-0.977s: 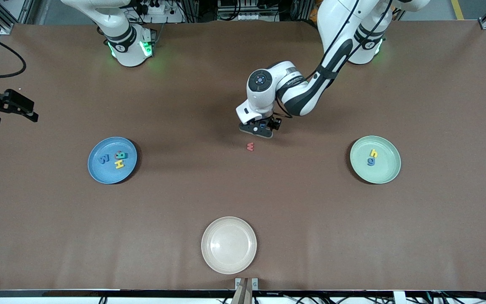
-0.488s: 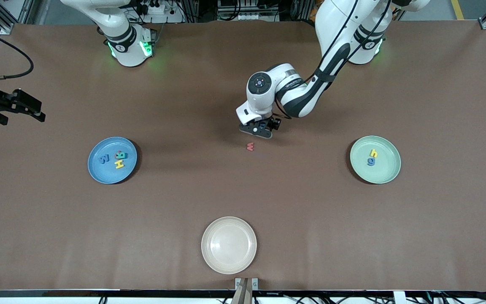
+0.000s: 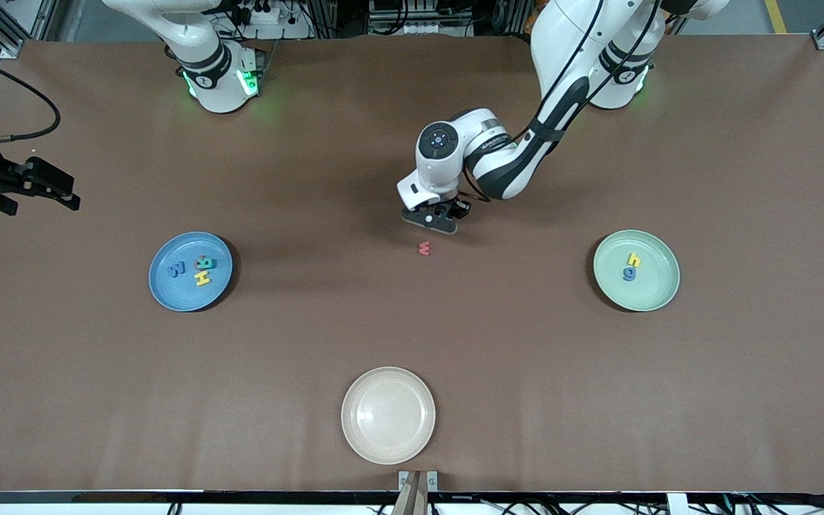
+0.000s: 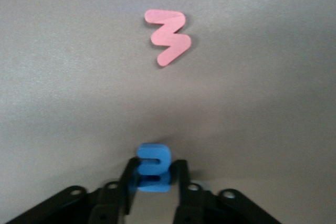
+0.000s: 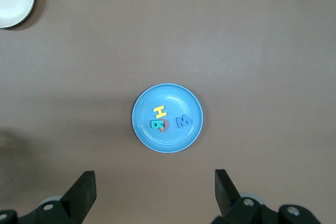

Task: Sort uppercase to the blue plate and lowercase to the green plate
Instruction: 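Carry the blue 3 with the left gripper to the green plate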

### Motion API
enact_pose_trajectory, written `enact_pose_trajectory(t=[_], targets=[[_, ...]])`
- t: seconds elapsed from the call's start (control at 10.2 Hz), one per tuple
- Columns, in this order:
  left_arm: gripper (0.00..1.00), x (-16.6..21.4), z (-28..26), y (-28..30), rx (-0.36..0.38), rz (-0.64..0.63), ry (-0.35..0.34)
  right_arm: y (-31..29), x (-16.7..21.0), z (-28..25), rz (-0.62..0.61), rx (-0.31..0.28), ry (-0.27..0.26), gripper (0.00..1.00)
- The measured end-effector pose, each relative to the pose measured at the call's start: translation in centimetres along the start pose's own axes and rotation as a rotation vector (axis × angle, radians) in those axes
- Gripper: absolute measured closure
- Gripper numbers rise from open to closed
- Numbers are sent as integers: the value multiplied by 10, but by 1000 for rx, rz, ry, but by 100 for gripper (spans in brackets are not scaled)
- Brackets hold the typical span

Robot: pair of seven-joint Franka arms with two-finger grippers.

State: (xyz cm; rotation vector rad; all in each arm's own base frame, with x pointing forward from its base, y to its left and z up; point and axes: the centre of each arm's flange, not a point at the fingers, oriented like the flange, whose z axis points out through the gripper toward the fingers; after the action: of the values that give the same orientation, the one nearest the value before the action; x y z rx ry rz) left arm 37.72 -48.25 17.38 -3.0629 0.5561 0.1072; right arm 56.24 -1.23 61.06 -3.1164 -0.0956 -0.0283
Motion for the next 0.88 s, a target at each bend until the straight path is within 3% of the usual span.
enact_pose_trajectory(t=[0.49,0.68,0.88], targets=[[73,5,-2,-10,13,7,-7,2,5,10,6,1,-17,0],[73,24,-35,-65,99,34,-88,3,7,14,7,1,-21,0],[73,37,-96,-164,162,44,-205,4,9,10,8,-1,-5,0]])
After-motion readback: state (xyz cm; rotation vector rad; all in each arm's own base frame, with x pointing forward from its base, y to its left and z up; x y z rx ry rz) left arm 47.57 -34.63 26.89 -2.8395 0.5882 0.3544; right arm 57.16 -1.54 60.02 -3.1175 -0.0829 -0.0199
